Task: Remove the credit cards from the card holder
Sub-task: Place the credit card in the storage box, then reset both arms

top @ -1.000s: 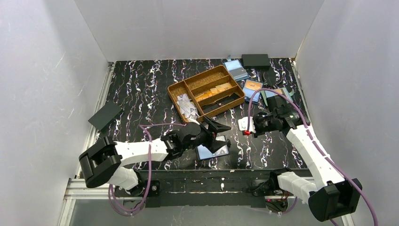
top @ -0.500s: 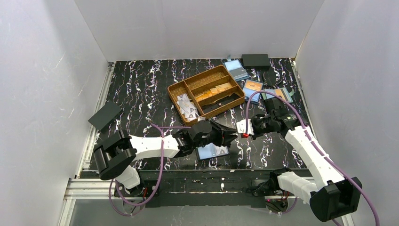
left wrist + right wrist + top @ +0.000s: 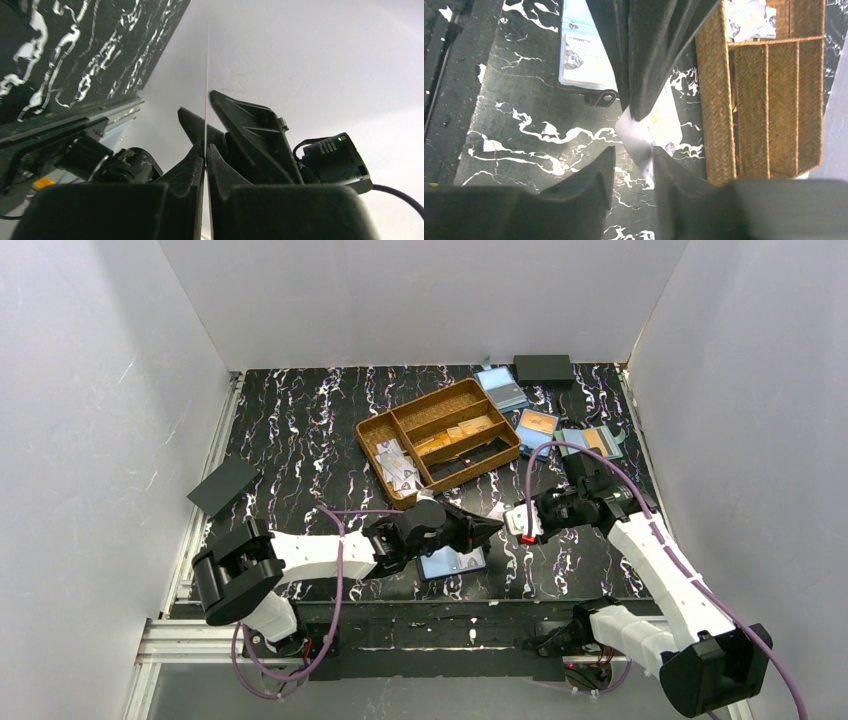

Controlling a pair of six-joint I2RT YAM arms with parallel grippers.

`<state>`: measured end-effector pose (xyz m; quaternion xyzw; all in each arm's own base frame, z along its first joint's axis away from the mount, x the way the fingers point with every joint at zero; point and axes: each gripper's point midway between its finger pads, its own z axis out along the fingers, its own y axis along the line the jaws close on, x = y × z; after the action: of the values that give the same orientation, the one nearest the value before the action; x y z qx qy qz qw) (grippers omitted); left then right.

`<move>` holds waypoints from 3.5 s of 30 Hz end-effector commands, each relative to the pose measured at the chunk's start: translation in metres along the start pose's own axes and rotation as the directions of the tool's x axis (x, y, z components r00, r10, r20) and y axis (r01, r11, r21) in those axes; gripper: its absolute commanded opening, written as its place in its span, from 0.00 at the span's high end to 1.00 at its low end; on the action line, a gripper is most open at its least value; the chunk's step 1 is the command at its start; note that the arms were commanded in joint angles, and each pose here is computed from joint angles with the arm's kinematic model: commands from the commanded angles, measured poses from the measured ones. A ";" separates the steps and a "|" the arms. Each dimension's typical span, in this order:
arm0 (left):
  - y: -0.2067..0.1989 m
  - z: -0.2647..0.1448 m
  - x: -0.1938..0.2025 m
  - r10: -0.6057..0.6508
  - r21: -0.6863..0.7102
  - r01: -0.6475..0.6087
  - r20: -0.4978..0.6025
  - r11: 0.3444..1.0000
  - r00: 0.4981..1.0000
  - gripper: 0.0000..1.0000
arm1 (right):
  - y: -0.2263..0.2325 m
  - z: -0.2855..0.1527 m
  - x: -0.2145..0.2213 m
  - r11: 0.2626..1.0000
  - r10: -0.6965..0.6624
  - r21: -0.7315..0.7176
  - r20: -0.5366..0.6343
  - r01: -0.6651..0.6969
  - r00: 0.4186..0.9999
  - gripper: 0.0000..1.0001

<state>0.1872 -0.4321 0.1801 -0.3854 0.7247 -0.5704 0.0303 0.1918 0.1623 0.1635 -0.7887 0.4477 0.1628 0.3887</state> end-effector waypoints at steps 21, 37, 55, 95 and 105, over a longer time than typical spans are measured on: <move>0.001 -0.124 -0.134 0.694 -0.039 -0.739 0.380 0.673 0.612 1.00 | -0.017 -0.008 -0.026 0.757 0.574 0.030 0.446 -0.653 0.686 0.02; -0.048 -0.107 -0.237 0.680 -0.296 -0.637 0.517 0.712 0.520 1.00 | -0.022 -0.015 -0.007 0.691 0.613 0.090 0.453 -0.718 0.647 0.01; -0.027 -0.023 -0.290 0.609 -0.418 -0.464 0.343 0.781 0.715 1.00 | -0.023 -0.020 -0.009 0.699 0.592 0.115 0.461 -0.706 0.661 0.02; -0.086 -0.181 -0.168 0.846 -0.129 -0.843 0.202 0.523 0.494 0.02 | -0.027 -0.036 0.017 0.626 0.622 0.225 0.432 -0.746 0.653 0.02; -0.050 -0.249 -0.165 0.944 -0.355 -0.875 0.132 0.329 0.301 0.02 | -0.076 -0.079 0.047 0.206 0.803 0.334 0.480 -0.920 0.354 0.02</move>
<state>0.2328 -0.1599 0.2386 -0.0332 0.8439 -0.3527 0.4029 0.2406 0.1141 0.1810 -0.3266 0.7527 0.3151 0.4771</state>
